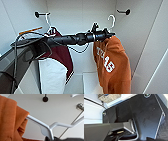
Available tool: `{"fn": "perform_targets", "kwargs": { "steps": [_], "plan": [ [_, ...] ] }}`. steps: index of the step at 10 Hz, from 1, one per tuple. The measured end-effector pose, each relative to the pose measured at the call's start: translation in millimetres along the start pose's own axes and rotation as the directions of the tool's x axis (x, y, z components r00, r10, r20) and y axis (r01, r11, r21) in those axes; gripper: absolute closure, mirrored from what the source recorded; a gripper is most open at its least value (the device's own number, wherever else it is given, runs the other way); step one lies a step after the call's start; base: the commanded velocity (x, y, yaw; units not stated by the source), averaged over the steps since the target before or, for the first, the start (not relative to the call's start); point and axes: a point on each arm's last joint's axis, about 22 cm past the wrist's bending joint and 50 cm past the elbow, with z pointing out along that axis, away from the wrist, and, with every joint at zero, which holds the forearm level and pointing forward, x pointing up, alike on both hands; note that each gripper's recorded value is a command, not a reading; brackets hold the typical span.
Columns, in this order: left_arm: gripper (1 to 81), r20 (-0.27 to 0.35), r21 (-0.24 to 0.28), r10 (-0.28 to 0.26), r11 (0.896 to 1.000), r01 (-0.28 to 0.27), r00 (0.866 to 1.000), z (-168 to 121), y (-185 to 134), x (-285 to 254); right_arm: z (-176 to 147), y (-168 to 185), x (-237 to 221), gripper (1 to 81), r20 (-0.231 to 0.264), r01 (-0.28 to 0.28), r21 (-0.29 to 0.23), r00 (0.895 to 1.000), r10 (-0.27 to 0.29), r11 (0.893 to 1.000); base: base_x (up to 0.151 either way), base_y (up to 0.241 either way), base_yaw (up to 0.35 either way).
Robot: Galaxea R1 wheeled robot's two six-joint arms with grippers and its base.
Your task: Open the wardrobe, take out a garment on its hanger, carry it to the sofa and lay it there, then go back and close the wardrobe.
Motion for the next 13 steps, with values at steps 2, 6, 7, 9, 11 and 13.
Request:
{"fn": "perform_targets", "kwargs": {
  "steps": [2,6,7,9,11,13],
  "plan": [
    [81.1,-0.005,-0.014,0.009,1.0,-0.01,1.0,-8,6,2,0,0,0,1.0,-0.003,0.001,0.001,1.0,-0.001,1.0,0.0,0.0,0.0],
    [81.1,0.001,-0.019,0.009,1.0,-0.009,1.0,-13,8,-1,0,0,1,1.0,-0.005,0.001,0.002,1.0,-0.001,1.0,0.0,0.0,0.0],
    [81.1,0.005,-0.021,0.009,1.0,-0.009,1.0,-12,9,-3,0,0,1,1.0,-0.005,0.001,0.002,1.0,-0.001,1.0,0.0,0.0,0.0],
    [81.1,0.007,-0.023,0.008,1.0,-0.008,1.0,-13,10,-4,0,-1,1,1.0,-0.005,0.001,0.002,1.0,-0.001,1.0,0.0,0.0,0.0],
    [81.1,0.01,-0.032,0.008,0.999,-0.008,1.0,-13,11,-4,1,-1,5,1.0,-0.009,0.002,0.003,1.0,-0.002,1.0,-0.116,0.0,0.0],
    [81.1,0.011,-0.01,-0.005,1.0,0.005,1.0,-16,-1,-10,1,-1,8,1.0,-0.017,0.004,0.005,1.0,-0.004,1.0,-0.117,0.0,0.0]
  ]
}}
